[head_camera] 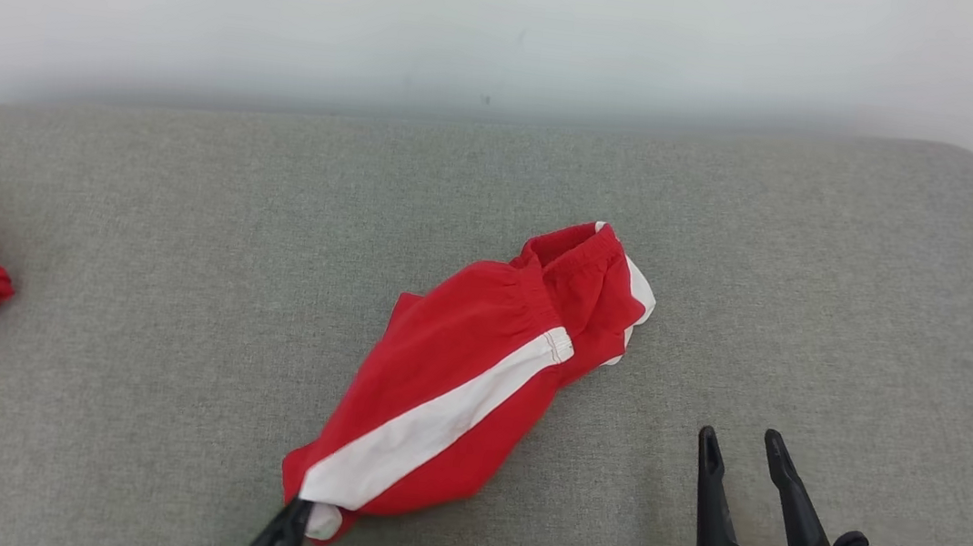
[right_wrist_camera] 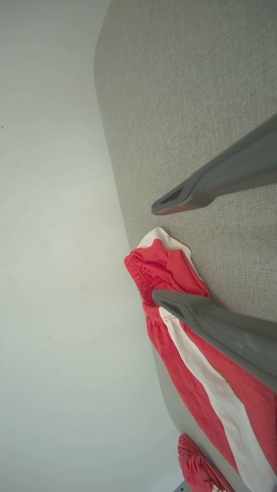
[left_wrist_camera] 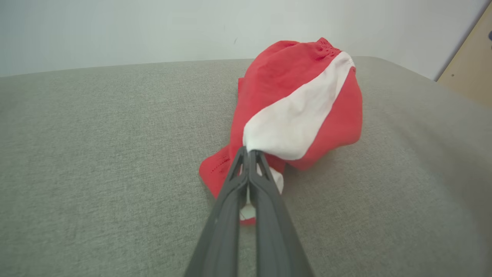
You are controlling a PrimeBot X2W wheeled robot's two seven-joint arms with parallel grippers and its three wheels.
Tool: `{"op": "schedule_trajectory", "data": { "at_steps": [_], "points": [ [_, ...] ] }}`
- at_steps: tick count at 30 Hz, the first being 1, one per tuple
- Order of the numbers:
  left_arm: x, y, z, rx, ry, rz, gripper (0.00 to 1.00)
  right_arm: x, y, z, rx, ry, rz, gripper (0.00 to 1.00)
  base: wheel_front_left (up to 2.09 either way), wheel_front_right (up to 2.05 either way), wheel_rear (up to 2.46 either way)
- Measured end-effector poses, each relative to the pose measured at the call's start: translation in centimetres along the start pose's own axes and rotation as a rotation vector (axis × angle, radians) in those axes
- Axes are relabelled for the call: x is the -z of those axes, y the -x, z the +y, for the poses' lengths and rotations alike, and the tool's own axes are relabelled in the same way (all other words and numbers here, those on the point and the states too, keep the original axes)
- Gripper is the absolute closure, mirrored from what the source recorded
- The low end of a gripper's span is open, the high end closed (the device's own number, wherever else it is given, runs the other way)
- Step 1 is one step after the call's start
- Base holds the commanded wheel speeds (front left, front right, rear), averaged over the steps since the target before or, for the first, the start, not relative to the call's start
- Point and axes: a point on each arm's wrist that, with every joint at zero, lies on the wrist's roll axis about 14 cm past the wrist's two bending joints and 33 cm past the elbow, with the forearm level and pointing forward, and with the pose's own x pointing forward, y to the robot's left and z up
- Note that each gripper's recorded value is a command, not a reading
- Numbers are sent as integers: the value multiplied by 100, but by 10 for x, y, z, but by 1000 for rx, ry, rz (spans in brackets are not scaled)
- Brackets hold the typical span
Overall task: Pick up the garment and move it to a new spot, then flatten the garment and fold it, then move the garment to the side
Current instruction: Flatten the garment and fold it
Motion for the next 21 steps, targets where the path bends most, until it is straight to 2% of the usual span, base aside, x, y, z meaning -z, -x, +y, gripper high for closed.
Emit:
{"op": "schedule_trajectory", "data": {
  "at_steps": [2, 3, 4, 5, 13, 21],
  "points": [
    [3, 0, -8, 14, 10, 6, 100, -1, 2, -2, 6, 4, -3, 0, 0, 0, 0],
    [2, -1, -10, 18, 15, 2, 74, -2, 3, -3, 8, 7, -4, 0, 0, 0, 0],
    [-3, -2, -12, 19, 20, -13, 29, -2, 3, -3, 10, 10, -5, 0, 0, 0, 0],
    [-9, -4, -13, 19, 23, -34, 0, -2, 4, -4, 12, 10, -6, 0, 0, 0, 0],
    [-89, -1, 9, -60, 6, -288, 0, -3, 4, -2, 4, 13, -8, 0, 0, 0, 0],
    [-103, 19, 52, -223, -24, -338, 0, -6, 4, 3, -11, 18, -16, 0, 0, 0, 0]
  ]
}}
